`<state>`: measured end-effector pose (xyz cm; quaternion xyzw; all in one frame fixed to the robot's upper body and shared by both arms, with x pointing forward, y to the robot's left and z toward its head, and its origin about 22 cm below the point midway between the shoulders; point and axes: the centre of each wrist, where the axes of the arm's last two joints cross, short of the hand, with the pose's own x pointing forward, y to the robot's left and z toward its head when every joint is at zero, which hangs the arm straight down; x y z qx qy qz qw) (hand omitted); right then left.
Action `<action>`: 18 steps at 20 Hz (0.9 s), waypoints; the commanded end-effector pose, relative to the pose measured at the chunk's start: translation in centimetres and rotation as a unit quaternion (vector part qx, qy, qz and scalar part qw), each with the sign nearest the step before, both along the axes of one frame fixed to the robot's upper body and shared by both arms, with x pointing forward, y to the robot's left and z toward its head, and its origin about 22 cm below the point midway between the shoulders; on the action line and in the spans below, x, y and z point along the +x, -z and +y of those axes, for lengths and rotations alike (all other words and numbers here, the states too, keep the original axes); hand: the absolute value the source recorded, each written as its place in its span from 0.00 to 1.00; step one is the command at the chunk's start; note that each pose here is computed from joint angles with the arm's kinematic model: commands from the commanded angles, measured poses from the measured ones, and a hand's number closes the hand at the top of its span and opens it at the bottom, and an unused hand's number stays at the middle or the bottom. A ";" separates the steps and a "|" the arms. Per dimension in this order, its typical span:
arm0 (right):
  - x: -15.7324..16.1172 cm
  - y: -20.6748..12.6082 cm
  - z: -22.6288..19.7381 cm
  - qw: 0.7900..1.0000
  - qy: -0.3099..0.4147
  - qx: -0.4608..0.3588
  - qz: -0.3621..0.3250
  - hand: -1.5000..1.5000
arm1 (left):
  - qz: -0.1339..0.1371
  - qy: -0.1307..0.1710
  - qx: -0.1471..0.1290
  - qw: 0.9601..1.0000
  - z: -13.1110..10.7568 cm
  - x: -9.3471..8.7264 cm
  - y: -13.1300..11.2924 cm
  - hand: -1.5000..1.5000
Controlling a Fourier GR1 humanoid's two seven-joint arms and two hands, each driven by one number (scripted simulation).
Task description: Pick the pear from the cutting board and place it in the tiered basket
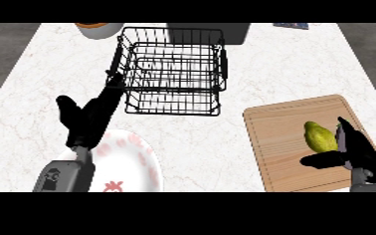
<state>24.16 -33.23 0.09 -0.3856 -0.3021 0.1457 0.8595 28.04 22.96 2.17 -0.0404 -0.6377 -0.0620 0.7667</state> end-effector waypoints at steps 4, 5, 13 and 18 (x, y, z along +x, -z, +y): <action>0.7 3.0 -0.4 1.000 -0.008 0.018 0.011 0.00 | 0.000 0.004 0.000 1.000 -1.0 0.4 0.4 0.50; -0.7 1.9 -0.9 1.000 -0.001 0.021 0.009 0.00 | 0.003 0.006 -0.002 1.000 -1.1 0.2 0.1 0.50; 1.0 3.4 1.1 0.996 -0.062 0.059 -0.040 1.00 | -0.002 0.010 -0.007 1.000 -0.3 0.5 -0.1 0.50; 1.2 3.7 1.7 0.996 -0.077 0.022 -0.028 1.00 | -0.001 0.019 -0.002 1.000 -1.3 -0.7 0.3 0.50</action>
